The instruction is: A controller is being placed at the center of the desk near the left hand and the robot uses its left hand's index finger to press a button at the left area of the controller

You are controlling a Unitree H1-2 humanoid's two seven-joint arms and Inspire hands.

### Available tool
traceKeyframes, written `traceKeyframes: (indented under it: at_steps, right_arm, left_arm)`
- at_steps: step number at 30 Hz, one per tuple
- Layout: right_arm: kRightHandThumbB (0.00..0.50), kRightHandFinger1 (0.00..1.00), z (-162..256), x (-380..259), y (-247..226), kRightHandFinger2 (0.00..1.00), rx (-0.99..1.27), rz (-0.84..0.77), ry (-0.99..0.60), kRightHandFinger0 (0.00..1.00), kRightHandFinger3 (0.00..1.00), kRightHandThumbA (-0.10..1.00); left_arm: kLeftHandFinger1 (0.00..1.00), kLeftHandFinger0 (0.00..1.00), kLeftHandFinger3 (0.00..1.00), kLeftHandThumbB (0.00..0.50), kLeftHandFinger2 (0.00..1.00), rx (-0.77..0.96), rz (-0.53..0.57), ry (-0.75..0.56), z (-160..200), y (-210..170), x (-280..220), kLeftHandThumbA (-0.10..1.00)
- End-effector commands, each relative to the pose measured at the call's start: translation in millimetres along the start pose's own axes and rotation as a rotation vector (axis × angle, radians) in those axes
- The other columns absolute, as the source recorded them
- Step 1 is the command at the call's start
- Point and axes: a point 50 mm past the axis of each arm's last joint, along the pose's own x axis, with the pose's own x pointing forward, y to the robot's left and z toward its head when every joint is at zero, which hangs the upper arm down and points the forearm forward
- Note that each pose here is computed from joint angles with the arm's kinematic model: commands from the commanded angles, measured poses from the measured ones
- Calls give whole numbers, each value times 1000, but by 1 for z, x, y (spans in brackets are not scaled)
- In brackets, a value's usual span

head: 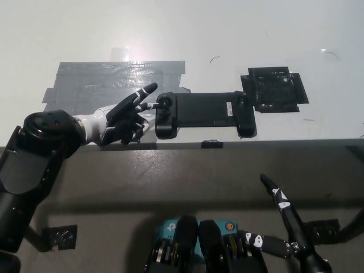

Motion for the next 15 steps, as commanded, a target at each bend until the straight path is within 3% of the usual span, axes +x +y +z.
traceKeyframes:
  at_steps: [1,8,11,15]
  right_arm:
    - [255,1000,12,8,-4,1000,-3,-4,-73,1000,1000,1000]
    - [256,1000,12,8,-4,1000,-6,-1,-73,1000,1000,1000]
    - [260,1000,12,9,-4,1000,-8,-5,-74,1000,1000,1000]
    - [258,1000,13,8,-3,1000,-2,-4,-71,1000,1000,1000]
  left_arm:
    - [0,0,1000,457,47,40,1,-45,22,6,-2,1000]
    - [0,0,1000,462,0,40,2,-34,16,4,0,1000]
    - [0,82,1000,454,1,37,4,-29,12,3,1,1000]
    - [0,5,1000,453,25,20,-2,-27,8,1,2,1000]
